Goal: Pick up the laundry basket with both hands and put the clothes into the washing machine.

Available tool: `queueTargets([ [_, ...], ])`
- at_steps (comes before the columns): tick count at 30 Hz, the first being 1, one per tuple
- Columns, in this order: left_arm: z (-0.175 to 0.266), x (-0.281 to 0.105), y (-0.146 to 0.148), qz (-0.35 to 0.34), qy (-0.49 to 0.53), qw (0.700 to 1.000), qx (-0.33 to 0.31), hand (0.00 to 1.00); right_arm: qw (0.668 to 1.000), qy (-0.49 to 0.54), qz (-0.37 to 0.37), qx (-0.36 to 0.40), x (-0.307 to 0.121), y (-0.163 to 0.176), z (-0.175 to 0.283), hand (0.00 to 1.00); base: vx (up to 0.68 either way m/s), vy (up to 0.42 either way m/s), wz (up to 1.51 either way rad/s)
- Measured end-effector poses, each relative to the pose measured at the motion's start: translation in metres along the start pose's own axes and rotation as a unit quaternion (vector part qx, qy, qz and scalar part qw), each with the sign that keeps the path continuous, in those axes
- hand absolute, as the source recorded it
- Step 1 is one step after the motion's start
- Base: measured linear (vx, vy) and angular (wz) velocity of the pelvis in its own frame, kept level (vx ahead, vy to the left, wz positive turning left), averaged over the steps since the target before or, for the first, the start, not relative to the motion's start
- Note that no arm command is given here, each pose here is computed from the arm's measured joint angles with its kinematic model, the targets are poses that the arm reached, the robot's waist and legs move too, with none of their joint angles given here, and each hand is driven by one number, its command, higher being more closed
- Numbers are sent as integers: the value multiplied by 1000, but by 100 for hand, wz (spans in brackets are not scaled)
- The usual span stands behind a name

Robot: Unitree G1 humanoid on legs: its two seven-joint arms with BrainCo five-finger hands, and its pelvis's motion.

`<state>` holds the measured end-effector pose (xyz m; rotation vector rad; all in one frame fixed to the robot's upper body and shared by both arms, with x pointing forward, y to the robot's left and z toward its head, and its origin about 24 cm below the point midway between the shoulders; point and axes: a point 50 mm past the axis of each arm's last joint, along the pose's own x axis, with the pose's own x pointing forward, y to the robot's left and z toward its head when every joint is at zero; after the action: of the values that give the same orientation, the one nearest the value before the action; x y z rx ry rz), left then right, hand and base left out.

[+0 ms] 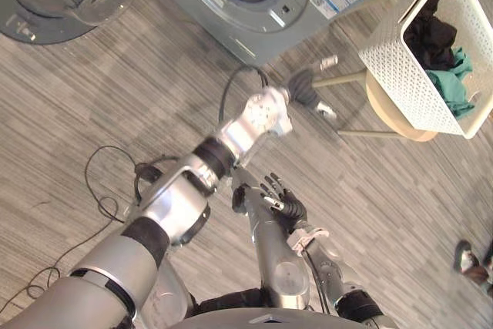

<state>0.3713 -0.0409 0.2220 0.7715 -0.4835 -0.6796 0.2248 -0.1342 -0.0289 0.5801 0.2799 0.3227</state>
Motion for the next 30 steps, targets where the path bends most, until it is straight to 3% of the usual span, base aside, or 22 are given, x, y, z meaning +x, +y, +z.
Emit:
queueTargets([
  [5, -21, -26, 94, 122, 57, 989, 68, 0, 998, -46, 7, 39, -11, 6, 10, 0, 112, -81, -7],
  [8, -17, -56, 168, 223, 82, 964, 123, 0, 992, -106, 17, 63, -17, 12, 28, 0, 112, -50, -5],
  [10, -13, -71, 194, 262, 90, 950, 143, 0, 988, -132, 12, 74, -20, 13, 34, 0, 97, -30, -5],
  [19, -27, -78, 197, 268, 114, 944, 153, 0, 986, -139, -28, 92, -25, 0, 30, 0, 71, -33, 3],
  [25, -76, -110, 198, 306, 205, 924, 107, 0, 985, -126, -63, 96, -30, -15, 22, 0, 13, -67, 12],
  [30, -91, -122, 196, 313, 227, 918, 89, 0, 986, -110, -78, 96, -32, -22, 14, 0, -5, -67, 21],
])
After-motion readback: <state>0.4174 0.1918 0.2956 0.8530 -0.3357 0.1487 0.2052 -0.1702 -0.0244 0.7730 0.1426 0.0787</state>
